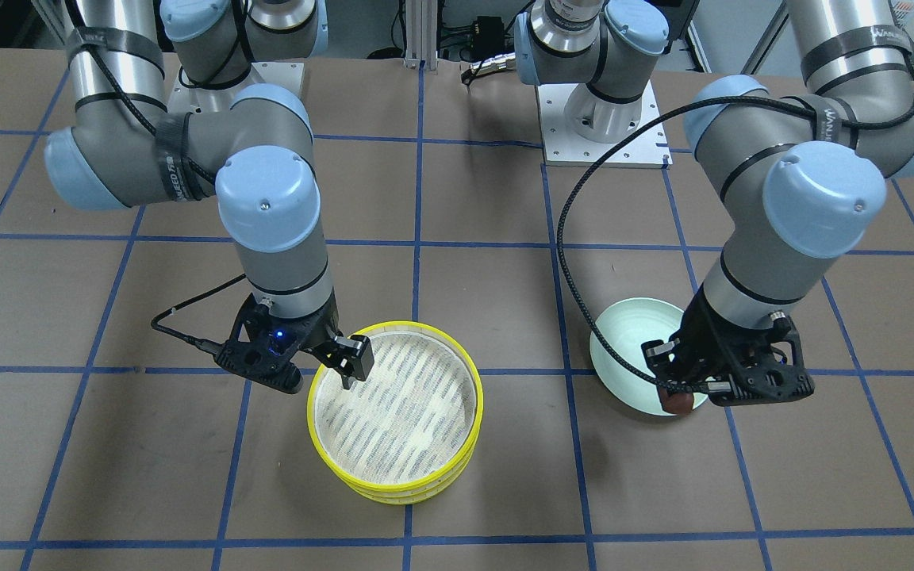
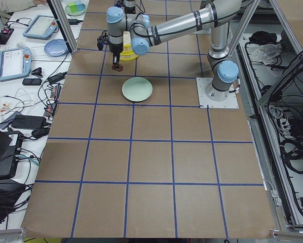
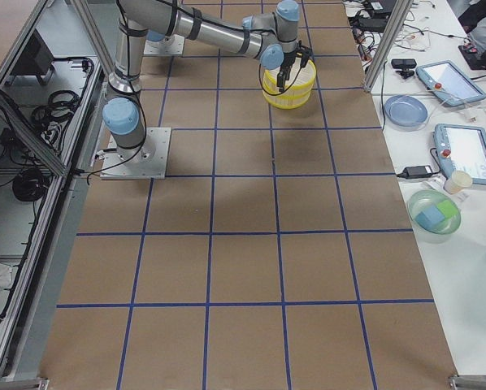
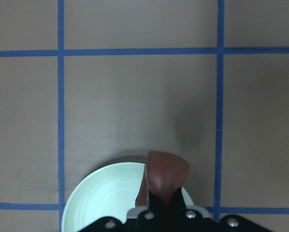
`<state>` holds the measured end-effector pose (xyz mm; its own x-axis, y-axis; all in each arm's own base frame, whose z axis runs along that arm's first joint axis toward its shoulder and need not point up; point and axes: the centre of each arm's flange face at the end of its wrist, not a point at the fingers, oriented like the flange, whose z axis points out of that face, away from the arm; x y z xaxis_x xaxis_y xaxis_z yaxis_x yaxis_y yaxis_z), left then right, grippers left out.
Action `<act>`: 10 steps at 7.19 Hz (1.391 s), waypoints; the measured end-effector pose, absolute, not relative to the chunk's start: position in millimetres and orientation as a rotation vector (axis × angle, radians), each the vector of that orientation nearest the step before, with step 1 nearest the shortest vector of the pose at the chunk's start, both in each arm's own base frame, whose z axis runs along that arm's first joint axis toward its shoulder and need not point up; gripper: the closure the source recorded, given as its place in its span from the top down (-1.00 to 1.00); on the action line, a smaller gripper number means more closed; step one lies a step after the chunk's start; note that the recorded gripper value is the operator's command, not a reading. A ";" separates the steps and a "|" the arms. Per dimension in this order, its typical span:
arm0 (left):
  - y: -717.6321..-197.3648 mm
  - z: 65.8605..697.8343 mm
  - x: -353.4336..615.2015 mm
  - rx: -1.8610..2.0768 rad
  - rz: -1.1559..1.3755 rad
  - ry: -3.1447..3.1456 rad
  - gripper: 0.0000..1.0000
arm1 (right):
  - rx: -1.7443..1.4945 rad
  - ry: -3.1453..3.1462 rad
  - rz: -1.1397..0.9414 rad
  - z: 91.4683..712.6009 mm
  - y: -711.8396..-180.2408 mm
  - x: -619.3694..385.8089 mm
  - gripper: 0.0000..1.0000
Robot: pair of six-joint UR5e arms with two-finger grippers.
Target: Stack buns with steamer
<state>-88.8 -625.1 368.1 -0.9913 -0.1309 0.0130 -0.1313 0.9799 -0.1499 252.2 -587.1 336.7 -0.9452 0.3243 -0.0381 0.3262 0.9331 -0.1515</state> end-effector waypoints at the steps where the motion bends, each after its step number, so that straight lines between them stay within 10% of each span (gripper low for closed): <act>1: -626.6 369.8 -113.1 0.374 0.264 -3.022 -1.00 | 0.449 3.083 -0.278 372.5 -577.3 240.5 0.98; 6: -618.1 359.7 -233.6 0.640 0.187 -2.641 -1.00 | 0.124 3.178 -0.110 477.9 -495.1 185.4 0.98; 7: -615.6 349.7 -243.8 0.639 0.154 -2.610 -0.75 | 0.035 3.189 -0.096 482.9 -489.4 181.4 0.98; 8: -614.0 334.6 -248.8 0.634 0.121 -2.591 0.93 | -0.048 3.194 -0.094 487.3 -488.1 172.3 0.99; 10: -614.5 316.2 -250.9 0.634 0.095 -2.585 1.00 | -0.100 3.195 -0.104 492.3 -490.1 154.6 0.99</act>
